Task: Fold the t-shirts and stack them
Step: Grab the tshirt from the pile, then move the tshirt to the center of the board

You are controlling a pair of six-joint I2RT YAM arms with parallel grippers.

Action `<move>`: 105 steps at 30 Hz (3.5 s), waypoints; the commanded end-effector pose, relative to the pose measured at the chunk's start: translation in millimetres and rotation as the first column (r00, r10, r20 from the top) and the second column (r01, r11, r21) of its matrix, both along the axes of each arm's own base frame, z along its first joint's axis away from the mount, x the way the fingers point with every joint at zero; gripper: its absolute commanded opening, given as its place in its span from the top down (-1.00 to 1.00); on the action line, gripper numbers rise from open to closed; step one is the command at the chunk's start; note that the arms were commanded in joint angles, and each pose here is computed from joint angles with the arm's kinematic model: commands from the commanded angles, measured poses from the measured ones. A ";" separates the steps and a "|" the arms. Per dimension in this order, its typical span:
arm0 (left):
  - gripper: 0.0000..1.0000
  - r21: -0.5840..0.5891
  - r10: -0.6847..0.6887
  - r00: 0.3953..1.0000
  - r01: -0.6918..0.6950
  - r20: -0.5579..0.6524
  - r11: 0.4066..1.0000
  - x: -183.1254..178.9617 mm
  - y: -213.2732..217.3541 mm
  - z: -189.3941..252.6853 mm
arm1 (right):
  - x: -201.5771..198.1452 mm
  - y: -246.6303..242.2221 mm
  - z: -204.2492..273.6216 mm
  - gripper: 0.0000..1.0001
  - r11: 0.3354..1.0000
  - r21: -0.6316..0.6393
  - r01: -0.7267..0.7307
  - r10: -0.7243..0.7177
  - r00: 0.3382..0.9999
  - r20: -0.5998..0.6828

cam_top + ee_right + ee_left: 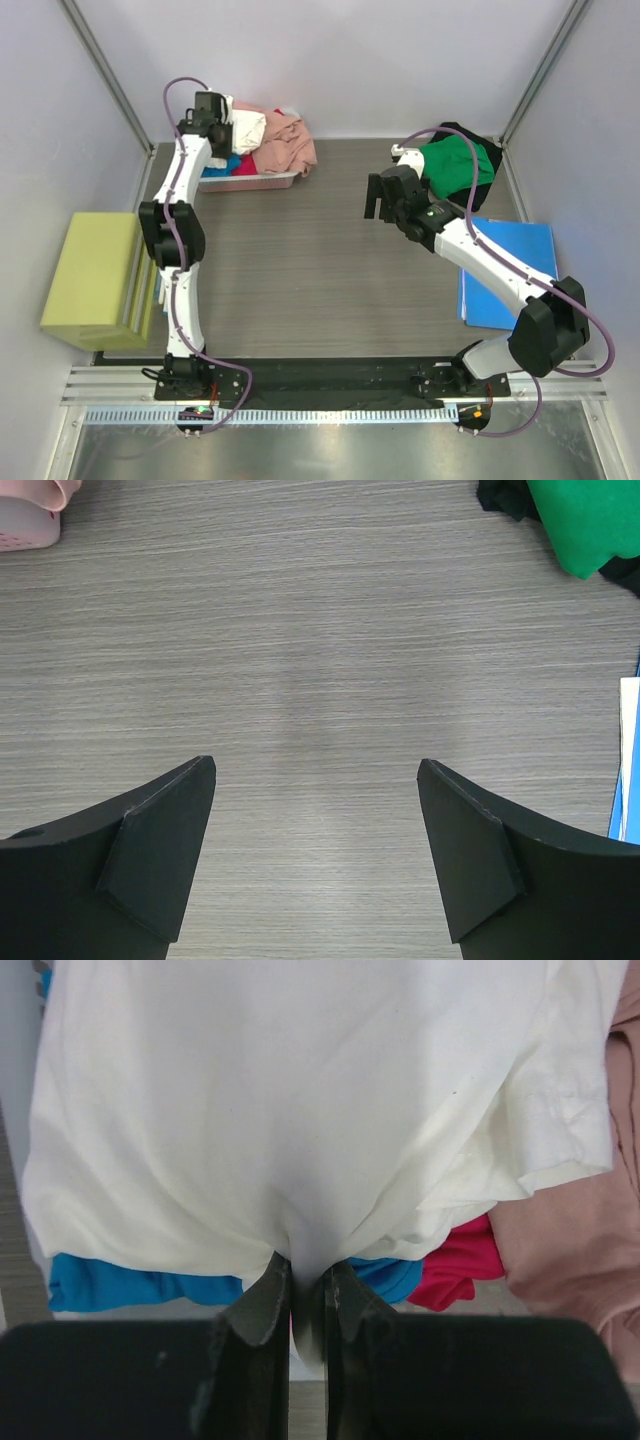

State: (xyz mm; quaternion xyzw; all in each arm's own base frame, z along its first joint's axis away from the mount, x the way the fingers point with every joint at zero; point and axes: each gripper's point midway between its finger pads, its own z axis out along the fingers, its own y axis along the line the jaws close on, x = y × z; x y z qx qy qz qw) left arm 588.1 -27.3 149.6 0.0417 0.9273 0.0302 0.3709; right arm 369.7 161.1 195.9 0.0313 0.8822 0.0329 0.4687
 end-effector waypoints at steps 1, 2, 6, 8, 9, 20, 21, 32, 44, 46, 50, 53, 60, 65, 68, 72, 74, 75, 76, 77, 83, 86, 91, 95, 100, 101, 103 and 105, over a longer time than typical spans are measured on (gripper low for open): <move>0.99 -0.032 -0.033 0.982 0.040 0.184 0.999 -17.2 -6.6 106.2 | 7.7 8.7 37.7 -0.76 0.999 0.041 -0.025 0.021 0.996 0.092; 0.99 -0.039 -0.035 0.976 0.044 0.215 0.998 -22.6 -7.4 124.3 | 7.8 8.7 38.6 -0.76 0.999 0.042 -0.025 0.021 0.995 0.094; 0.99 -0.053 -0.048 0.951 0.068 0.306 0.996 -35.6 -10.0 171.2 | 6.2 7.9 39.7 -0.76 0.999 0.037 -0.025 0.022 0.995 0.099; 0.88 -0.053 -0.048 0.942 0.069 0.331 0.996 -40.1 -9.6 184.2 | 5.9 6.8 40.4 -0.75 0.999 0.036 -0.022 0.018 0.995 0.101; 0.75 -0.055 -0.050 0.941 0.072 0.334 0.996 -42.5 -10.0 187.3 | 5.1 6.2 41.2 -0.75 0.999 0.035 -0.022 0.019 0.995 0.103; -0.22 -0.062 -0.124 0.980 0.135 0.153 0.989 -43.0 -19.4 105.0 | 0.3 -3.1 51.0 -0.78 0.999 0.032 0.005 -0.009 0.992 0.125; -0.20 -0.069 -0.122 0.982 0.134 0.147 0.989 -42.1 -19.7 102.3 | 0.4 -3.4 51.1 -0.78 1.000 0.030 0.006 -0.010 0.992 0.126; -0.46 -0.111 -0.153 0.987 0.157 0.044 0.981 -34.5 -41.4 54.7 | 2.4 0.8 44.9 -0.79 0.999 0.037 0.002 -0.005 0.994 0.108; -0.12 -0.042 -0.212 0.976 0.211 -0.045 0.977 -46.1 -77.8 15.6 | 4.2 2.6 41.9 -0.79 0.999 0.038 0.001 -0.004 0.995 0.103; 0.09 -0.036 -0.205 0.978 0.204 -0.033 0.978 -41.8 -74.9 19.1 | 3.5 1.2 42.7 -0.78 0.999 0.037 0.004 -0.007 0.994 0.107; 0.07 -0.035 -0.195 0.981 0.194 -0.013 0.980 -37.0 -74.1 27.1 | 1.2 -1.0 42.1 -0.78 1.000 0.030 0.003 -0.006 0.994 0.108; -0.12 -0.037 -0.195 0.981 0.195 -0.004 0.980 -35.5 -74.7 30.8 | 0.2 -1.4 40.6 -0.78 1.000 0.030 0.003 -0.006 0.994 0.105; -0.54 0.004 -0.157 0.988 0.157 0.007 0.988 -30.1 -64.9 29.6 | -1.6 -2.3 35.9 -0.77 1.000 0.023 0.000 -0.003 0.995 0.097; 0.14 0.018 -0.145 0.989 0.145 0.000 0.989 -26.8 -62.2 21.9 | -1.6 -2.2 38.0 -0.72 1.000 0.023 -0.003 0.001 0.995 0.102; 0.67 0.028 -0.129 0.992 0.129 -0.004 0.991 -23.9 -57.4 16.8 | -2.2 -2.2 37.6 -0.61 1.000 0.024 -0.004 0.001 0.995 0.100; 1.00 0.034 -0.122 0.993 0.122 -0.007 0.992 -23.5 -53.6 16.3 | -2.8 -1.6 35.7 -0.43 1.000 0.027 -0.006 0.004 0.995 0.096; 0.99 0.032 -0.126 0.992 0.126 -0.006 0.992 -24.2 -54.3 17.2 | -2.5 -1.2 36.2 -0.36 1.000 0.030 -0.009 0.006 0.995 0.096; 0.99 0.027 -0.126 0.992 0.126 0.000 0.992 -24.6 -54.9 20.5 | -2.4 -0.4 36.3 -0.34 0.999 0.032 -0.009 0.006 0.995 0.096; 0.99 0.026 -0.127 0.992 0.127 0.006 0.992 -25.3 -55.0 24.5 | -2.3 0.3 35.1 -0.32 0.999 0.031 -0.012 0.009 0.996 0.093; 0.99 0.018 -0.132 0.991 0.132 0.012 0.991 -25.9 -56.6 27.7 | -1.8 0.9 35.8 -0.29 0.999 0.033 -0.013 0.010 0.996 0.094; 1.00 -0.032 -0.146 0.983 0.150 0.114 0.988 -29.5 -64.8 85.4 | 0.4 5.0 41.7 -0.24 0.999 0.045 -0.026 0.021 0.995 0.102; 1.00 -0.058 -0.157 0.970 0.170 0.185 0.984 -37.0 -69.0 127.1 | 0.5 5.8 43.1 -0.24 0.999 0.046 -0.028 0.023 0.994 0.104; 0.99 -0.134 -0.200 0.942 0.242 0.270 0.961 -59.9 -84.0 176.1 | 0.5 5.7 43.6 -0.24 0.998 0.051 -0.027 0.022 0.994 0.105; 1.00 -0.195 -0.272 0.917 0.335 0.292 0.922 -88.0 -104.0 201.1 | 1.8 6.0 44.2 -0.24 0.998 0.051 -0.025 0.019 0.994 0.107; 0.99 -0.179 -0.475 0.822 0.543 0.313 0.821 -151.4 -149.1 234.9 | 3.6 5.1 46.9 -0.24 0.999 0.046 -0.019 0.014 0.993 0.115; 1.00 -0.184 -0.513 0.796 0.584 0.321 0.791 -163.5 -157.5 239.8 | 3.7 4.3 48.1 -0.24 0.999 0.046 -0.015 0.009 0.993 0.117; 0.99 -0.161 -0.578 0.742 0.651 0.339 0.742 -194.7 -170.6 254.2 | 3.5 3.6 51.5 -0.24 0.999 0.049 -0.013 0.006 0.992 0.126; 0.99 -0.150 -0.633 0.693 0.707 0.346 0.691 -219.9 -184.8 261.1 | 3.7 1.5 54.1 -0.24 0.999 0.049 -0.005 -0.002 0.991 0.133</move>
